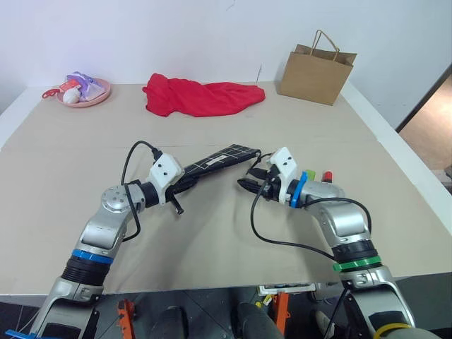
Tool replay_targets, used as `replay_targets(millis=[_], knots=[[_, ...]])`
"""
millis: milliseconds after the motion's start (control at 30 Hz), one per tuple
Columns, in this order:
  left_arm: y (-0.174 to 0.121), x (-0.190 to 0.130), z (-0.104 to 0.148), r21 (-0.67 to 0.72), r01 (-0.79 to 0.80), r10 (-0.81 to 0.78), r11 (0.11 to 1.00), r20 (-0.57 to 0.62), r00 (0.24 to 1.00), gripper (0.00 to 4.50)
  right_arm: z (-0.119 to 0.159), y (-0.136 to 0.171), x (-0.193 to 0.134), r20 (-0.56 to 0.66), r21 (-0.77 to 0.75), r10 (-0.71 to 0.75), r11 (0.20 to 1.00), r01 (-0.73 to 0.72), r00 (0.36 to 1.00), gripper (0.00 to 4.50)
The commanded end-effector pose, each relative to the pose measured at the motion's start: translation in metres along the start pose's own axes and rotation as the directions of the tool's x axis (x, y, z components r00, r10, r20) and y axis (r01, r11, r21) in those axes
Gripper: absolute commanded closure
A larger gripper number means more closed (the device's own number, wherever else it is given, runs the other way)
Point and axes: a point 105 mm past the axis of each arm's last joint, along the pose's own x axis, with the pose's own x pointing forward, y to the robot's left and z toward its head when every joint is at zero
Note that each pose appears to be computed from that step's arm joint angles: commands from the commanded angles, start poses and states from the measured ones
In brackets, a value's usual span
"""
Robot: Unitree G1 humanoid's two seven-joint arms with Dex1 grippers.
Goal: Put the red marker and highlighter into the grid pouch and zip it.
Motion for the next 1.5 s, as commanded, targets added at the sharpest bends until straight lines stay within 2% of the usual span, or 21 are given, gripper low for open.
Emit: replay_targets(millis=[33, 233, 633, 733, 800, 833, 867, 900, 1100, 1267, 1500], knots=[[0.005, -0.002, 0.016, 0.024, -0.017, 0.016, 1.000, 0.048, 0.999, 4.50, 0.014, 0.001, -0.010, 0.047, -0.004, 0.002, 1.000, -0.002, 0.999, 1.83], [0.005, 0.000, 0.018, 0.027, -0.010, 0.009, 1.000, 0.051, 0.999, 4.50, 0.002, -0.031, 0.007, -0.016, 0.034, -0.176, 0.984, 0.177, 0.984, 1.83], [0.006, 0.000, 0.019, 0.031, -0.014, 0.012, 0.999, 0.057, 0.998, 4.50, 0.010, -0.055, 0.032, 0.010, 0.098, -0.262, 0.961, 0.260, 0.965, 1.83], [0.006, -0.001, 0.020, 0.034, -0.015, 0.013, 0.999, 0.056, 0.998, 4.50, 0.012, -0.050, 0.033, 0.027, 0.087, -0.229, 0.970, 0.226, 0.973, 2.61], [0.007, -0.001, 0.020, 0.036, -0.016, 0.014, 0.999, 0.055, 0.998, 4.50, 0.012, -0.048, 0.032, 0.032, 0.079, -0.213, 0.975, 0.210, 0.977, 3.52], [0.007, -0.002, 0.020, 0.036, -0.016, 0.014, 0.999, 0.055, 0.998, 4.50, 0.012, -0.047, 0.032, 0.035, 0.077, -0.206, 0.976, 0.202, 0.978, 3.78], [0.006, -0.001, 0.020, 0.037, -0.014, 0.012, 0.999, 0.055, 0.998, 4.50, 0.012, -0.045, 0.031, 0.037, 0.072, -0.197, 0.978, 0.194, 0.980, 4.32], [0.006, -0.001, 0.020, 0.037, -0.013, 0.011, 0.999, 0.055, 0.998, 4.50, 0.012, -0.043, 0.031, 0.039, 0.065, -0.185, 0.981, 0.182, 0.982, 4.42], [0.005, 0.000, 0.021, 0.038, -0.004, 0.002, 0.999, 0.055, 0.998, 4.50, 0.011, -0.026, 0.037, 0.022, 0.003, -0.116, 0.993, 0.116, 0.993, 4.42], [0.004, 0.002, 0.021, 0.035, 0.003, -0.005, 0.999, 0.058, 0.998, 4.50, 0.005, 0.002, 0.059, -0.006, -0.015, -0.019, 1.000, 0.019, 1.000, 4.42], [0.003, 0.004, 0.021, 0.031, 0.011, -0.012, 0.999, 0.060, 0.998, 4.50, 0.015, 0.020, 0.076, 0.010, -0.037, 0.050, 0.998, -0.050, 0.999, 4.42]])
